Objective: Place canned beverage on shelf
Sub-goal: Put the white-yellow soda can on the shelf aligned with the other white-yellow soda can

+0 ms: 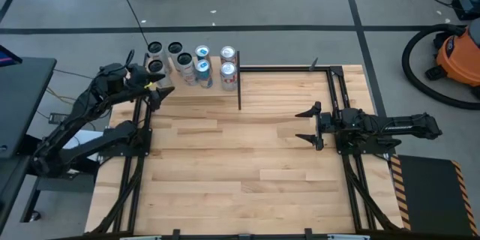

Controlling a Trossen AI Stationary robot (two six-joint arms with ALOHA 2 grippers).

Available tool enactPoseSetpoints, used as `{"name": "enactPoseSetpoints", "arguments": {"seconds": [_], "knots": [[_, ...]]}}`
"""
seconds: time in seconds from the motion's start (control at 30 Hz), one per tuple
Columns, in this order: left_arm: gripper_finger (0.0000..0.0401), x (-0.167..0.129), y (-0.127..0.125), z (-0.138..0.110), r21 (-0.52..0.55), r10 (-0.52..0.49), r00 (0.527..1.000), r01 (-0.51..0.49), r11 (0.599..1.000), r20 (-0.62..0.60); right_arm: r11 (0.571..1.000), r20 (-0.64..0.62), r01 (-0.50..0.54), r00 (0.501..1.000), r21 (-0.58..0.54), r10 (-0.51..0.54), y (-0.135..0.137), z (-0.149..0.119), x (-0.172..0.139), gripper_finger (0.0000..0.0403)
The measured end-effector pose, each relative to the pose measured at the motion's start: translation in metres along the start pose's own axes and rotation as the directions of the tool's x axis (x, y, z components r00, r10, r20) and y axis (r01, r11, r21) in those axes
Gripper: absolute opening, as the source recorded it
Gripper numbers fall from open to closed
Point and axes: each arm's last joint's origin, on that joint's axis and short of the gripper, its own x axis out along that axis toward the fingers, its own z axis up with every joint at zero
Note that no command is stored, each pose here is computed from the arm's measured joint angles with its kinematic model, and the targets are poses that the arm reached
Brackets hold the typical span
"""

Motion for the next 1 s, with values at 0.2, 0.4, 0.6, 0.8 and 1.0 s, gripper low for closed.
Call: {"name": "enactPoseSetpoints", "arguments": {"seconds": [0.2, 0.4, 0.6, 0.8, 1.0], "knots": [[0.0362, 0.001, -0.006, -0.002, 0.002, 0.089, 0.996, -0.089, 0.996, 0.0, 1.0, 0.0, 0.0, 1.0, 0.0, 0.0, 0.0, 0.0, 0.0, 0.0383], [0.0362, 0.004, -0.016, -0.003, 0.017, 0.101, 0.995, -0.101, 0.995, -0.003, 1.0, 0.0, -0.001, 1.0, 0.0, 0.001, 0.0, 0.0, 0.0, 0.0383], [0.0362, 0.007, -0.021, -0.004, 0.023, 0.153, 0.988, -0.153, 0.988, -0.001, 1.0, 0.0, 0.0, 1.0, 0.0, 0.0, 0.0, 0.0, 0.0, 0.0383], [0.0362, 0.007, -0.024, -0.006, 0.021, 0.198, 0.98, -0.198, 0.98, 0.009, 1.0, 0.0, 0.0, 1.0, 0.0, 0.0, 0.0, 0.0, 0.0, 0.0383], [0.0362, 0.006, -0.025, -0.009, 0.019, 0.254, 0.967, -0.254, 0.967, 0.005, 1.0, 0.0, 0.0, 1.0, 0.0, 0.0, 0.0, 0.0, 0.0, 0.0383]]}}
